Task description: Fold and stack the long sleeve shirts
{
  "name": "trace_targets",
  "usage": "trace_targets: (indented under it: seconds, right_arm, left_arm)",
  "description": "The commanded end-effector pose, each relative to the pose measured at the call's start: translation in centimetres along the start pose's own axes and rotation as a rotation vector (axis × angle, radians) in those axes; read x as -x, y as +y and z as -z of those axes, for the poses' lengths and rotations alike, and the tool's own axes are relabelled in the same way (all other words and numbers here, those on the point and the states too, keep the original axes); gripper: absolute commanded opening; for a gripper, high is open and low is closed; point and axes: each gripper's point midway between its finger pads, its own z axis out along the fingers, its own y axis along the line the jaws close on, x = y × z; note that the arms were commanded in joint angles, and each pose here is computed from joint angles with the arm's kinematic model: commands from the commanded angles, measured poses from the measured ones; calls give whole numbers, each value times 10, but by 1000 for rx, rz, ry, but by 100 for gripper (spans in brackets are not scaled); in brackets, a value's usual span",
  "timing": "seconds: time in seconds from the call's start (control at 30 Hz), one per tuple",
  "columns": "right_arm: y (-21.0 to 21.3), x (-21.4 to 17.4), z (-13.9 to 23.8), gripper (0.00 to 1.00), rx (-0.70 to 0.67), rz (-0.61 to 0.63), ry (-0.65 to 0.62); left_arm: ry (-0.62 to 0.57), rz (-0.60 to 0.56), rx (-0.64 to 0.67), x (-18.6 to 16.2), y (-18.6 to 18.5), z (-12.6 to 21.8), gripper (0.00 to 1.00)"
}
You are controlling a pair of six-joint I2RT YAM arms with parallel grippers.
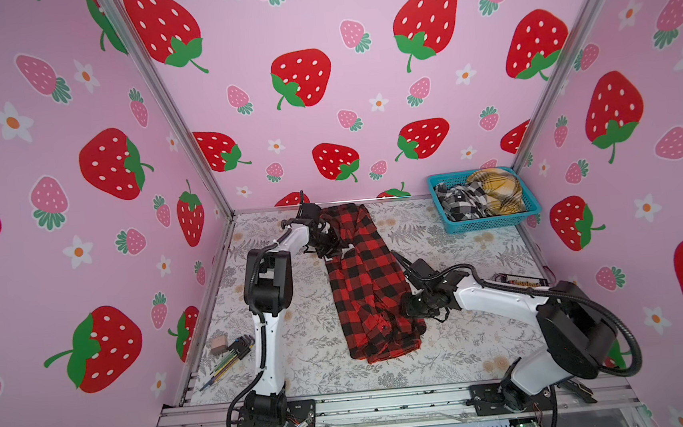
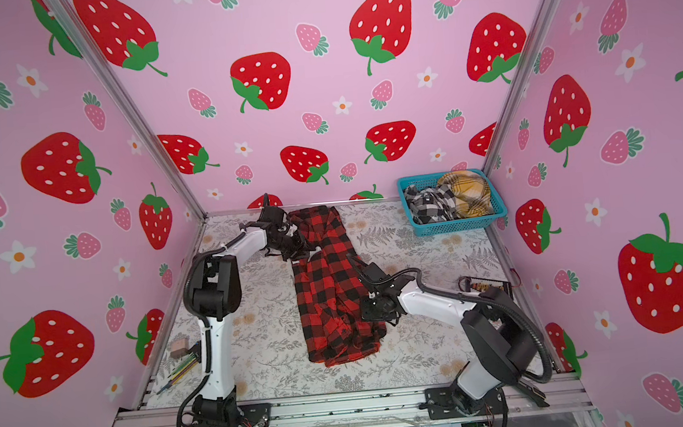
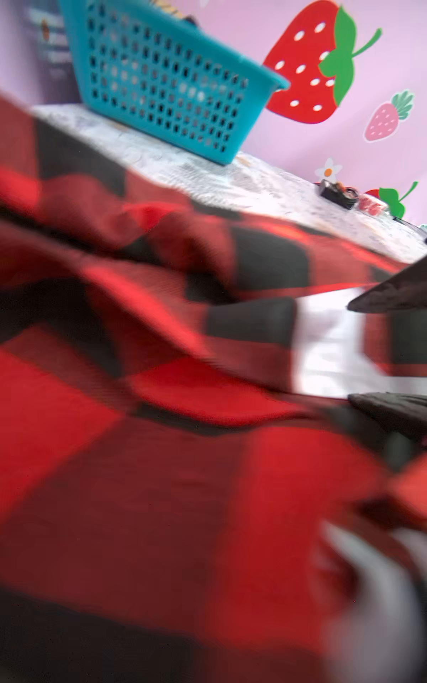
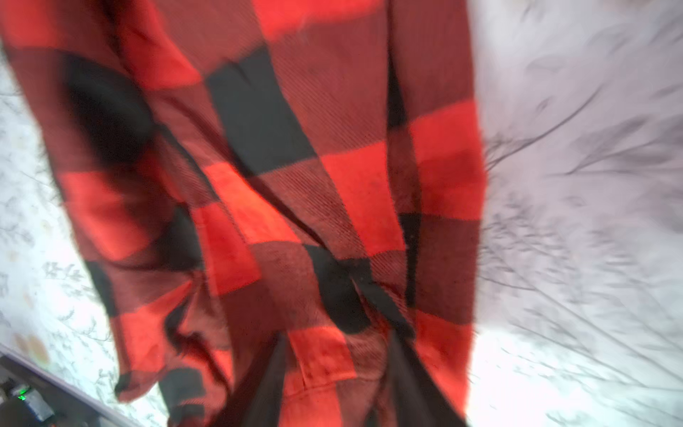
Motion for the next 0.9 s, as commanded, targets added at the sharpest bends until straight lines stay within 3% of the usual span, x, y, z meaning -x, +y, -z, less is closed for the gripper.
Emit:
trace_targets:
  seconds: [0.0,0.07,0.13,0.27,0.37,0.63,0.87]
  right_arm:
    - [6,21,35,64,-5,27,-97]
    - [-2,23,41,67,-7,36,-110]
    - [-15,18,38,65,11,14,-93]
    - [-34,7,27,54,51,-19,-47]
    - [-38,2,21,52,74,-21,-20]
    - [-40,-24,-9,41,172,-106,64]
    - [-21,-58,-12,48,248,-184,75]
  left_arm:
    - [-171,-136,-43,-9,-50,97,41]
    - [-204,-140,-10,-40,-43,128,44]
    - [-161,-114,4,-83,-26,140,45]
    - [6,44,-15,-178,22,125,43]
    - [64,129,-23,-222,45,110,46]
    - [136,182,24,-260,58,73,45]
    - [215,181,92,-291,65,42,43]
